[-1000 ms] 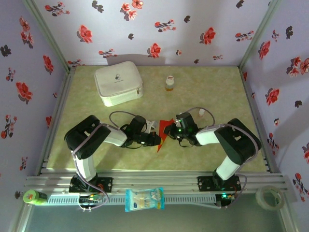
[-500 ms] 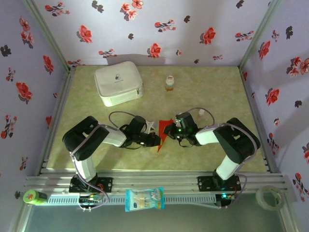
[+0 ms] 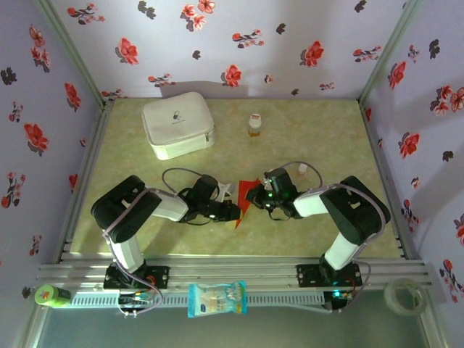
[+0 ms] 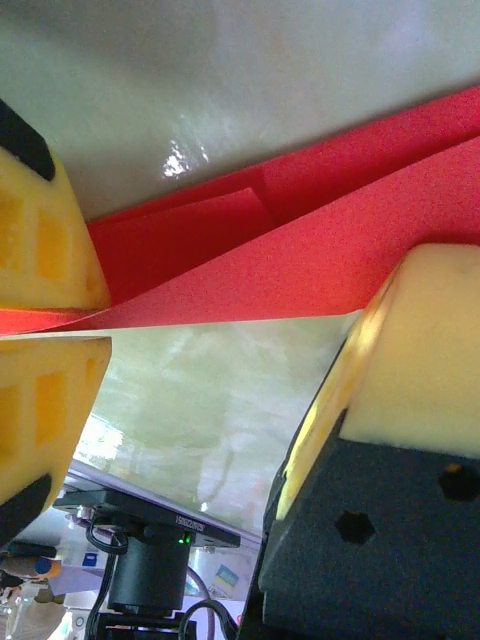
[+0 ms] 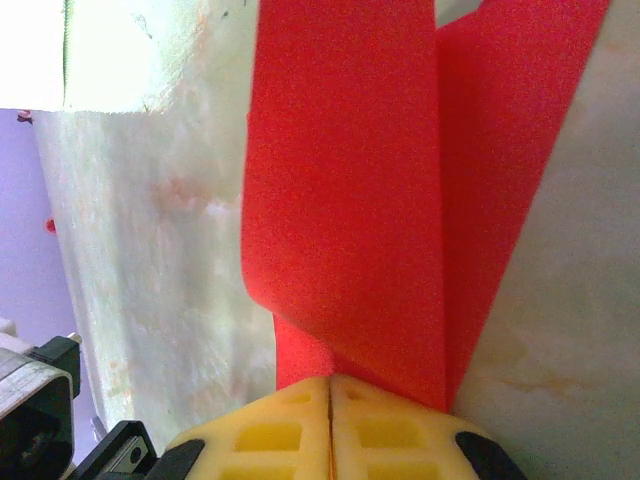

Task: Fold a paper plane with a square sheet of paper (pick it up from the middle)
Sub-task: Perform the fifth fold on the wing at the bottom-center of the table.

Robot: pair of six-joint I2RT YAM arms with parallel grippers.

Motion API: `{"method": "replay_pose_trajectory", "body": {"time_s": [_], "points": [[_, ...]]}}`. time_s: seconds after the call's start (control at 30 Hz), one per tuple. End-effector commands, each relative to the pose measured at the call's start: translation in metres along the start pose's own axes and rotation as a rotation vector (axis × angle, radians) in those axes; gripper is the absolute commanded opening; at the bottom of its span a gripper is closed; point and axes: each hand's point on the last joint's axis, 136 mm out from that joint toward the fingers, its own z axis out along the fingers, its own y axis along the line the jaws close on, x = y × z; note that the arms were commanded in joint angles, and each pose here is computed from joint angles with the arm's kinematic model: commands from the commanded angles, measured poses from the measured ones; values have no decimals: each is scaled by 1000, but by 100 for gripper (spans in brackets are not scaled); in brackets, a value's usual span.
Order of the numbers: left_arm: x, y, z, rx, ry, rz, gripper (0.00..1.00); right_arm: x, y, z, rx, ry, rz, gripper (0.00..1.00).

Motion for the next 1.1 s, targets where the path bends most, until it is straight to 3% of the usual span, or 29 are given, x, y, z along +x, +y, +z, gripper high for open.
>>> {"method": "replay_pose_trajectory", "body": {"time_s": [0.0, 0.2, 0.3, 0.4, 0.57, 0.73, 0.83, 1.07], "points": [[33, 13, -3, -43, 99, -40, 9, 4, -34, 7, 120, 1, 54, 8], [39, 16, -4, -54, 115, -41, 0, 3, -32, 8, 121, 5, 54, 8], [41, 16, -4, -56, 121, -42, 12, 4, -33, 7, 124, 5, 55, 8], [43, 15, -5, -61, 127, -38, 14, 5, -34, 8, 127, 9, 55, 8], [46, 14, -7, -67, 139, -28, 0, 6, -35, 9, 132, 13, 56, 8], [47, 15, -9, -88, 143, -20, 0, 6, -34, 10, 132, 17, 56, 8], [46, 15, -11, -109, 140, -12, 12, 6, -34, 10, 135, 17, 56, 8], [48, 13, -14, -143, 153, 15, 10, 7, -34, 12, 136, 21, 56, 8]]}}
